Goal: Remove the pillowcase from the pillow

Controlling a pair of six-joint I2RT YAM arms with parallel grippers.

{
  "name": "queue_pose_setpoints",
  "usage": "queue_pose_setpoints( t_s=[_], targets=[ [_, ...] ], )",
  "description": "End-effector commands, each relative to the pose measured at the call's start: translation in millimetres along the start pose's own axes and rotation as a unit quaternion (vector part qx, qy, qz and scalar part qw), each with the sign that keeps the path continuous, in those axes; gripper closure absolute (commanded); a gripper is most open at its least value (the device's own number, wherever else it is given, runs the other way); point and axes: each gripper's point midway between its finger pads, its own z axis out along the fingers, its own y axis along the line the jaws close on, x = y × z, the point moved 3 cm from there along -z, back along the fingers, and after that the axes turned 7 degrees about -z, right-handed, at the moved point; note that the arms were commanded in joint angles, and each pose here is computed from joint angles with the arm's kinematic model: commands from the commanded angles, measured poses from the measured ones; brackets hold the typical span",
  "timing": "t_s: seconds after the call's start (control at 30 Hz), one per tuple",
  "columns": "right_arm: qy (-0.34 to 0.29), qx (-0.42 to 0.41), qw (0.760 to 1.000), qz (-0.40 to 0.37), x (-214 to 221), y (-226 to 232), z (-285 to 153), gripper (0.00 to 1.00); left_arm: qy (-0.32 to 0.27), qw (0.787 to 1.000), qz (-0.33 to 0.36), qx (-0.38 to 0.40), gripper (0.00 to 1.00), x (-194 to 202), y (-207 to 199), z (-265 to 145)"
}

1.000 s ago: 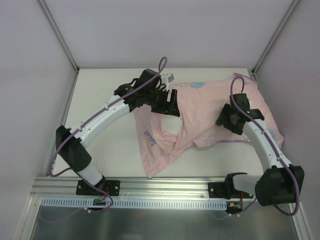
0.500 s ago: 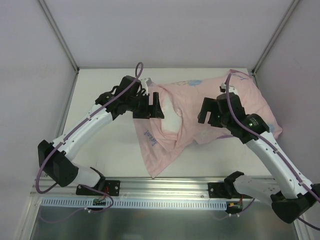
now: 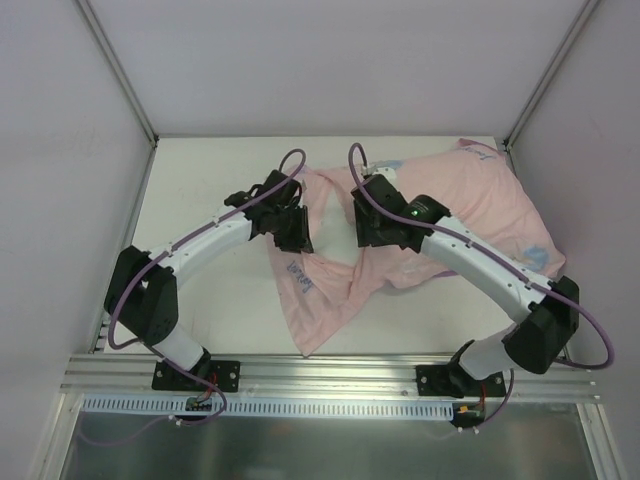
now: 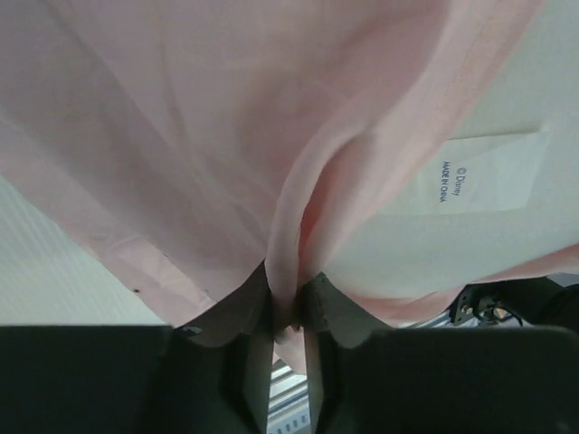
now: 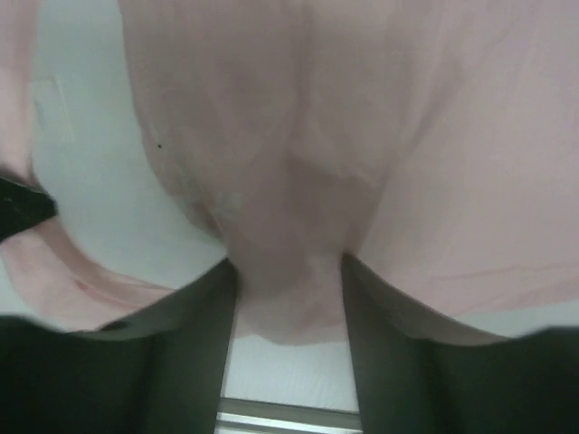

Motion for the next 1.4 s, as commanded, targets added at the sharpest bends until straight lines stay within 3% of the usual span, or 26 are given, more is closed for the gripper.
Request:
queue_pose_setpoints(
  t_s=[0.0,0.07,0.1,0.13,0.27,0.43,0.7,0.73,0.8,0.83,0.87,0.93,1.1,1.23,1.27,1.37],
  targets=[
    [-0.016,0.029,0.999,-0.011,-14.3,-13.1,-2.9,0.66,-0.035,0.999,-0.001,-0.001,0.86,-6.6,2.5,-9.0],
    [-0.016,0.042,0.999,-0.003,-15.7,-26.3,-1.5,0.83,-0.040,0.999,-0.001,-0.001,0.95,-6.1,6.4,-14.0],
    [-0.014,0.046,0.999,0.001,-15.1,-32.0,-0.8,0.98,-0.043,0.999,-0.002,-0.001,0.97,-3.1,10.0,-18.3],
    [-0.007,0.059,0.998,0.012,-12.4,-45.9,3.1,0.99,-0.045,0.999,-0.004,0.000,1.00,-2.2,12.3,-20.4],
    [-0.009,0.087,0.994,0.068,-0.2,-85.5,-3.9,0.99,-0.041,0.999,-0.024,-0.010,1.00,9.4,34.4,-24.3],
    [-0.053,0.102,0.985,0.127,13.8,-112.5,-31.0,0.99,-0.019,0.998,-0.051,-0.030,1.00,31.0,62.0,-13.9],
    [0.004,0.115,0.981,0.154,72.0,-120.3,-13.6,0.99,0.017,0.995,-0.094,-0.037,1.00,49.4,82.1,9.7],
    [0.002,0.106,0.982,0.155,69.9,-117.3,-16.0,0.96,0.019,0.995,-0.093,-0.034,1.00,49.5,80.8,10.2],
    [-0.023,0.086,0.986,0.140,52.9,-105.0,-31.5,0.67,0.020,0.995,-0.092,-0.026,1.00,48.3,78.1,11.2],
    [-0.032,0.081,0.988,0.128,46.2,-98.3,-36.5,0.50,0.019,0.995,-0.091,-0.023,1.00,47.1,76.3,10.7],
    [-0.043,0.064,0.992,0.104,39.9,-82.8,-44.3,0.26,0.018,0.996,-0.090,-0.019,1.00,46.0,74.6,10.7],
    [-0.066,0.044,0.993,0.082,20.2,-60.8,-60.8,0.15,0.015,0.996,-0.090,-0.015,1.00,44.3,72.7,10.5],
    [-0.109,0.002,0.993,0.037,-14.2,-7.2,-79.8,0.11,0.021,0.995,-0.094,-0.008,1.00,44.9,70.6,12.4],
    [-0.095,-0.029,0.994,-0.037,-17.2,56.8,-73.0,0.11,0.021,0.995,-0.097,-0.007,1.00,45.8,71.6,12.9],
    [-0.068,-0.014,0.995,-0.065,-9.2,70.6,-55.7,0.11,0.022,0.995,-0.098,-0.005,1.00,46.5,71.3,12.2],
    [-0.048,-0.018,0.995,-0.089,-6.1,99.7,-42.3,0.10,0.021,0.995,-0.100,-0.001,1.00,47.9,71.6,10.2]
  ],
)
